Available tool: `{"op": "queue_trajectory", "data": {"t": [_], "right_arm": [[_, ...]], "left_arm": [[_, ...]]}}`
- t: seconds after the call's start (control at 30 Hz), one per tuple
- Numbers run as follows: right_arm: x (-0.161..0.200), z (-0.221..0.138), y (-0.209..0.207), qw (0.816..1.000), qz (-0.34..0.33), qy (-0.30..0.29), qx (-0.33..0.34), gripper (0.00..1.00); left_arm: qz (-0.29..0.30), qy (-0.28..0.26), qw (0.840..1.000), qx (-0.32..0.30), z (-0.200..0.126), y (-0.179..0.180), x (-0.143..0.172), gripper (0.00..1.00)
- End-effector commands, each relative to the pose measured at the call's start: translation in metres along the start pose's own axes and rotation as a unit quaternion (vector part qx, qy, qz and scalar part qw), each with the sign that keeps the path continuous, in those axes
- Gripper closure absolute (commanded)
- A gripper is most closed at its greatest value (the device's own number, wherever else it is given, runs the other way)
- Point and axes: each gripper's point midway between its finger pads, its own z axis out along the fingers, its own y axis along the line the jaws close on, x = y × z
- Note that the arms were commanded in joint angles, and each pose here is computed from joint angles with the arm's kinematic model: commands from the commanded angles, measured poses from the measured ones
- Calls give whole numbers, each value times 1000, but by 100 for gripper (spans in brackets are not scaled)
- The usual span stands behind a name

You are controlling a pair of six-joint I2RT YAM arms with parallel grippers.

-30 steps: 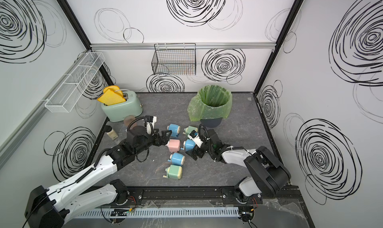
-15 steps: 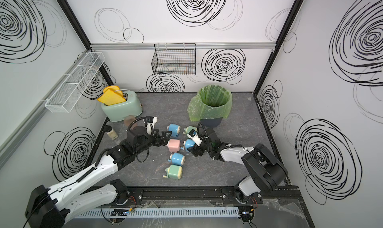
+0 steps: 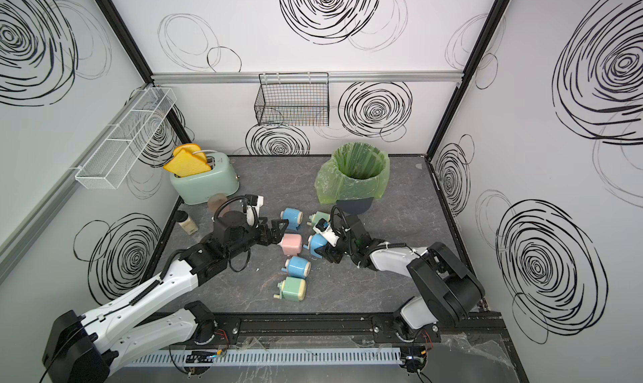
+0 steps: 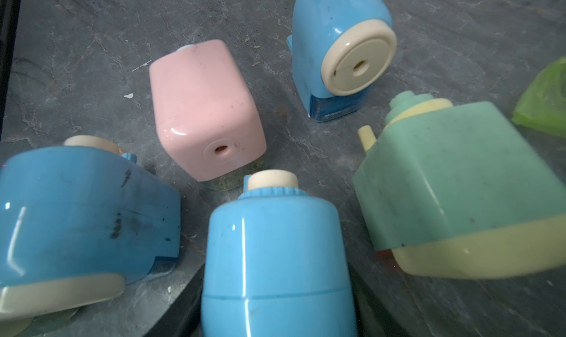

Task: Take out the pencil sharpener tray and clean the shavings
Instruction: Pick up the pencil sharpener from the center of the board.

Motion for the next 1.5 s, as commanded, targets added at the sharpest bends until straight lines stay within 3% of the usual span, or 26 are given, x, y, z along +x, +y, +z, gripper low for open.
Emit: {"op": "queue_trajectory", "data": {"t": [0.0, 0.13, 0.33, 0.63, 0.93, 1.33, 1.47], "right_arm": [[-33, -13, 8, 999, -27, -29, -11, 62], [-54, -28, 11, 999, -27, -34, 1, 63], [-103, -55, 24, 998, -7, -55, -33, 64], [-146, -96, 69, 985, -19, -55, -160, 63], [-166, -151, 112, 954, -67, -109, -270, 62], [-176, -173, 124, 945, -84, -142, -283, 62], [-183, -175, 125, 942, -81, -154, -286, 62]], "left_arm": [[-5, -21, 999, 41, -4, -16, -14, 3], [19, -35, 988, 149, -18, -57, -24, 3], [121, -44, 946, 297, -61, -121, -47, 3], [257, -48, 897, 357, -110, -151, -63, 3], [272, -25, 878, 393, -117, -148, -41, 3], [247, 23, 844, 475, -119, -162, -12, 3], [247, 29, 847, 471, -115, -164, -8, 3]]}}
